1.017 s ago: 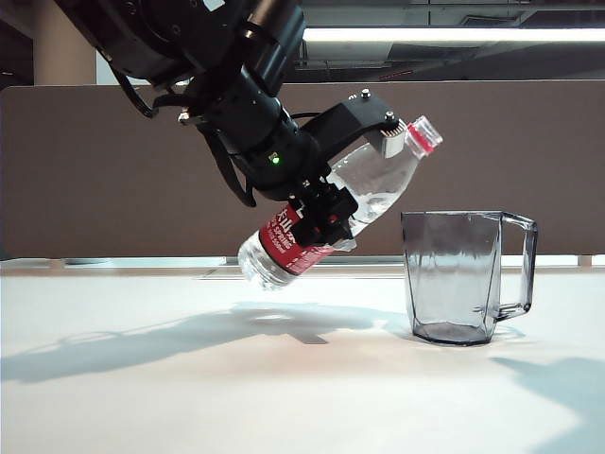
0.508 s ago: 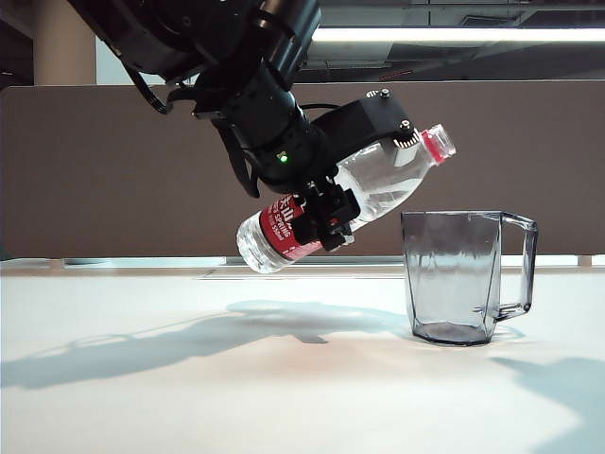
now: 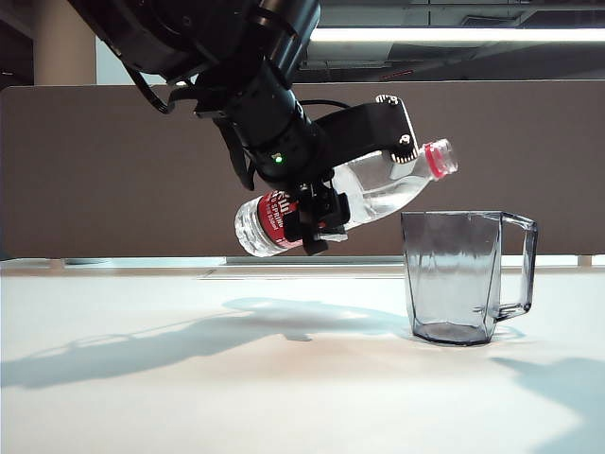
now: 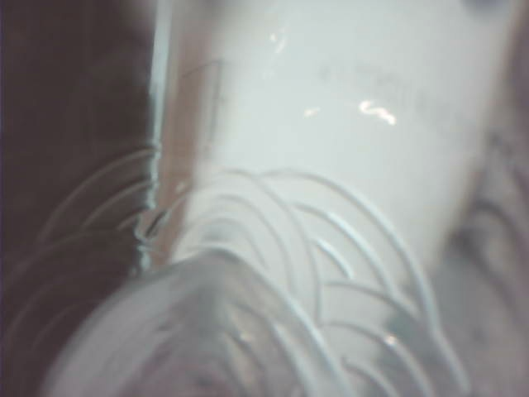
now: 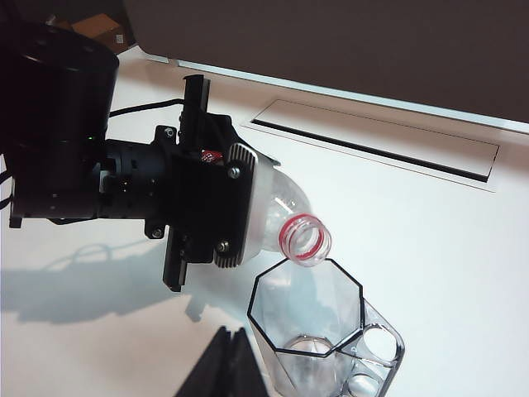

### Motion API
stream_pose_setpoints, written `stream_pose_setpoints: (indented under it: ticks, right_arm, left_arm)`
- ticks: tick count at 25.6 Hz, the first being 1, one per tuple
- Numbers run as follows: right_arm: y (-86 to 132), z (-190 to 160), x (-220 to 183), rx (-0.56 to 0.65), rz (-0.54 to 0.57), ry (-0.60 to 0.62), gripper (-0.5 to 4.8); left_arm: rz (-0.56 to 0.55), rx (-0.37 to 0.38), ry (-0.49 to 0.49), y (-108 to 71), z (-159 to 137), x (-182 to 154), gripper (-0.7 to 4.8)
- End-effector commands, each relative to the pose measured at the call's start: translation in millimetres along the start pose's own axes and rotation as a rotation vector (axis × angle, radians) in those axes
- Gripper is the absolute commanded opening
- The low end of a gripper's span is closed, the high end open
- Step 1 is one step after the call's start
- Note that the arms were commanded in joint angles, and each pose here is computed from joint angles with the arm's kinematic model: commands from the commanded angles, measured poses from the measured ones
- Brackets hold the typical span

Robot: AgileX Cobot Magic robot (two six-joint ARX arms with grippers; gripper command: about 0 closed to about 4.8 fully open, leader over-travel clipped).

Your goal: Pick up the mineral water bottle with the left hand on the table and pour water into the mug until it's half full.

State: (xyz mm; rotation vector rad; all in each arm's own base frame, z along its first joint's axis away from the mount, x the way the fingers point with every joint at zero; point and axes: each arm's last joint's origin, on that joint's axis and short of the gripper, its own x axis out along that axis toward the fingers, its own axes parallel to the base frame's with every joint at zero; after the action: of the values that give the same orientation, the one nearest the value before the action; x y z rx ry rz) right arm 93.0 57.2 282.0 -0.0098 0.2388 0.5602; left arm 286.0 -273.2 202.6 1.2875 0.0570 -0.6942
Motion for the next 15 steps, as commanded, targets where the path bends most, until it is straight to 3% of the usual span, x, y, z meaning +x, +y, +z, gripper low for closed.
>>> stream_pose_setpoints:
  ticks: [1, 9, 15]
  right_arm:
    - [0.2, 1.7, -1.3, -0.003, 0.002, -0.001, -0.02]
    - [-0.1, -4.2, -1.6, -0.002, -0.001, 0.06, -0.02]
    - [-0.2, -6.5, -1.7, -0.001, -0.002, 0.084, -0.02]
  left_arm:
    - [0.092, 0.02, -0.017, 13.5, 5.9, -4.2, 2.5]
    - [0.113, 0.041, -0.005, 15.0, 6.0, -4.4, 2.5]
    - [0.113, 0.122, 0.0, 15.0, 6.0, -4.4, 2.5]
